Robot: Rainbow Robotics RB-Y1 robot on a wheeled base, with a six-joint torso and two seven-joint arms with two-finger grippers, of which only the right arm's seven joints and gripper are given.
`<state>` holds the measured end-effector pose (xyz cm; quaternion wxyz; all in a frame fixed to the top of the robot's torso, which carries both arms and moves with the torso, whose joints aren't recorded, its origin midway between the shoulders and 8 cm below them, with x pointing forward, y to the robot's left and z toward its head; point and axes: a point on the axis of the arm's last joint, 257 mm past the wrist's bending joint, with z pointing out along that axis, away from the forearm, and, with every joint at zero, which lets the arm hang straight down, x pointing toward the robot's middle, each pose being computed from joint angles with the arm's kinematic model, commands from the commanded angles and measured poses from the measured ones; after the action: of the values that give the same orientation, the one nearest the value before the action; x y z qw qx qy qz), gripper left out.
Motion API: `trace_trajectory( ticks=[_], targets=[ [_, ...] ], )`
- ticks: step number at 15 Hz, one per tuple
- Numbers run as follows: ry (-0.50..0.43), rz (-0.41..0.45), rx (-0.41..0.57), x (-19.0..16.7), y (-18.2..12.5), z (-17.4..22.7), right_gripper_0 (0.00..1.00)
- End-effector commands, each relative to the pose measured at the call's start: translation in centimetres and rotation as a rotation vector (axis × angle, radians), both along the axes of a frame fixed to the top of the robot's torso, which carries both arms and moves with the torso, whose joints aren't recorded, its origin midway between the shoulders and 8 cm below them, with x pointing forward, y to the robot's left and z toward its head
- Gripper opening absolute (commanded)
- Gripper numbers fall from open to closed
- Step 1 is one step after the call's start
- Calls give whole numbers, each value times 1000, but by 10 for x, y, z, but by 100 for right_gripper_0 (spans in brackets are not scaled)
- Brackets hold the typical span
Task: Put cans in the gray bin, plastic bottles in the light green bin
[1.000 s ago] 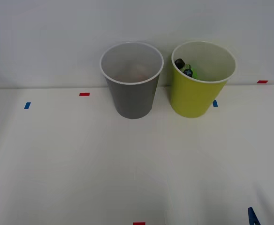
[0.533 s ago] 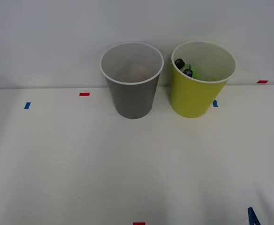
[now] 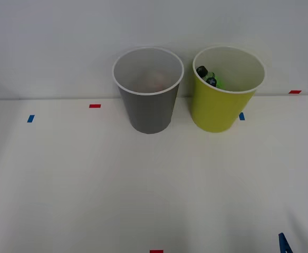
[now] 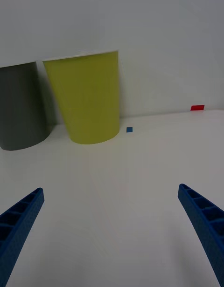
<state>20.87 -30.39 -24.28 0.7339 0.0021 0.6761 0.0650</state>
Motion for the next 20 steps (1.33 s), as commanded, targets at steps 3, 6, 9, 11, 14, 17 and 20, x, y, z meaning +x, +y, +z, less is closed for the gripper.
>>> trace_trajectory(
  ticks=[3,6,9,11,14,17,20],
  targets=[
    [0,0,0,0,0,0,100],
    [0,0,0,0,0,0,100],
    [0,0,0,0,0,0,100],
    [0,0,0,0,0,0,100],
    [0,0,0,0,0,0,100],
    [0,0,0,0,0,0,100],
    [0,0,0,0,0,0,100]
  ],
)
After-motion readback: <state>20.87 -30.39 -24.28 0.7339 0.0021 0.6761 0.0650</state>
